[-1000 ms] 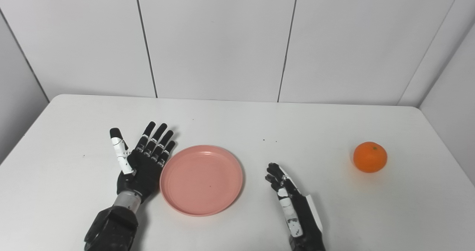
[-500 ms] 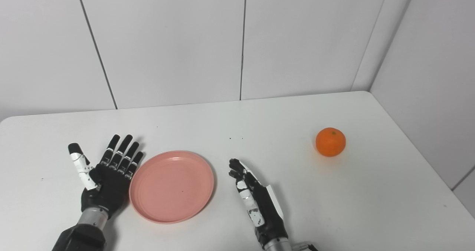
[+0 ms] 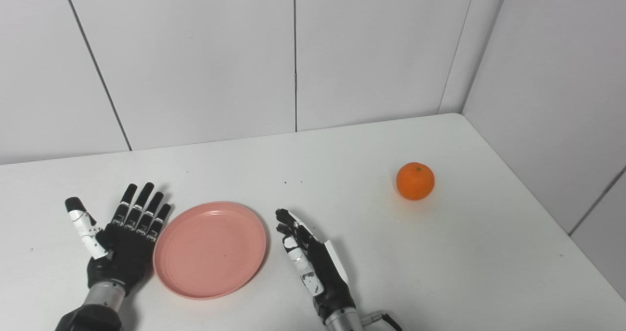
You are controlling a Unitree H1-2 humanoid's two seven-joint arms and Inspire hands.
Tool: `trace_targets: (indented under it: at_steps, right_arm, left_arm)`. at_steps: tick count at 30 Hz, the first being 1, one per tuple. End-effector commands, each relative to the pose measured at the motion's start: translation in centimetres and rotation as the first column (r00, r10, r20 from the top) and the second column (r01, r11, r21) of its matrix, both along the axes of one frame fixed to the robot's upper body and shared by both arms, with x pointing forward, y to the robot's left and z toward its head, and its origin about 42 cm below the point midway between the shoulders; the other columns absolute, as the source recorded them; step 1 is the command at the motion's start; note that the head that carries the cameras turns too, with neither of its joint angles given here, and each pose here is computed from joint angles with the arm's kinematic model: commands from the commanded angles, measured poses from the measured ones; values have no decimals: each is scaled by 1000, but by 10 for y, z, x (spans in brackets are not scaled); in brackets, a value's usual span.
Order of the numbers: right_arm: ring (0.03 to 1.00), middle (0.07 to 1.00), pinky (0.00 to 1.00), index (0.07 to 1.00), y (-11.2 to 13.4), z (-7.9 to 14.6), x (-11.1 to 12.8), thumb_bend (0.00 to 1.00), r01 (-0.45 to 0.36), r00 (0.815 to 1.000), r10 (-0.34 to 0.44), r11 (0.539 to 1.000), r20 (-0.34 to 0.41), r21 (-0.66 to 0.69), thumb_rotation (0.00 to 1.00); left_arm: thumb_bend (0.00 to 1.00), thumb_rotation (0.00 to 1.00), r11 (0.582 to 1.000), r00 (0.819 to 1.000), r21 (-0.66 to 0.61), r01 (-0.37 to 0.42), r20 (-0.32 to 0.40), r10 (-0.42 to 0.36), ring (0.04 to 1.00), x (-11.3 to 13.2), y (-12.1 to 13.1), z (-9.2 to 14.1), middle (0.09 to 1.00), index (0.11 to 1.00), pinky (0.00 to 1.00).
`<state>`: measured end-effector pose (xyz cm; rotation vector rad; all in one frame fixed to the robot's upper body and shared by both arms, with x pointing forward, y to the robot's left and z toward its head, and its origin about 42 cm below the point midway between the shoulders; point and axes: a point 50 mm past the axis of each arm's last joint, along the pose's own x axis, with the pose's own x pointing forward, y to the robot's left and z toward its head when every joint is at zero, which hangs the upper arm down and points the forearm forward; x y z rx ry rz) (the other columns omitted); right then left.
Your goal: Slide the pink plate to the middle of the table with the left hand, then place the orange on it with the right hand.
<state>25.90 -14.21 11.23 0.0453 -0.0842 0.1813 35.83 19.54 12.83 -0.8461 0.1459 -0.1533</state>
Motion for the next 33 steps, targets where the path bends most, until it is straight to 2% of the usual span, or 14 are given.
trace_targets:
  at_steps: [1,5,9,10,13,17,20,21,22,27,33]
  right_arm:
    - [896,911,933,875,8,-15,-4,946,-17,998,17,1000,-55,18,976]
    - [893,908,935,876,4,-15,-5,939,3,999,-2,1000,-42,20,974]
    - [893,912,923,882,0,-12,-5,881,47,998,-47,999,-30,22,966]
    - [890,905,909,876,-1,-9,-4,840,69,998,-68,998,-15,10,966]
    - [882,887,888,864,-8,-1,-3,800,126,991,-124,991,42,-45,963]
    - [861,859,839,852,-15,12,-1,776,170,981,-160,982,106,-85,936]
    - [856,848,792,846,-25,32,3,777,219,963,-184,960,200,-176,951]
    - [858,846,800,842,-29,39,5,779,236,955,-187,949,231,-208,952]
    - [864,849,852,845,-32,45,7,769,249,948,-188,941,256,-232,958]
    - [859,851,854,844,-50,70,21,764,325,912,-196,881,359,-344,932]
    - [834,837,816,805,-64,92,35,777,390,880,-196,818,432,-424,922]
  left_arm:
    - [858,920,999,988,21,24,-154,-20,975,-10,0,-28,937,991,1000]
    - [855,917,1000,987,18,22,-160,-19,976,-10,-1,-28,927,989,1000]
    - [857,916,999,987,26,25,-160,-21,971,-9,0,-29,935,984,1000]
    - [858,918,999,987,31,27,-161,-22,969,-9,1,-30,935,986,1000]
    - [851,922,999,985,33,25,-171,-19,968,-7,2,-32,928,983,1000]
    - [840,930,999,983,35,22,-182,-15,967,-6,2,-33,922,973,1000]
    - [835,931,999,983,35,28,-180,-21,974,-5,1,-35,926,980,1000]
    - [834,933,999,983,35,26,-183,-20,971,-4,1,-35,923,978,1000]
    - [829,934,999,983,34,27,-185,-20,968,-4,1,-35,921,972,1000]
    - [824,950,999,982,35,31,-188,-24,964,-1,0,-37,915,970,1000]
    - [821,958,1000,982,10,28,-189,-25,965,1,3,-37,920,966,1000]
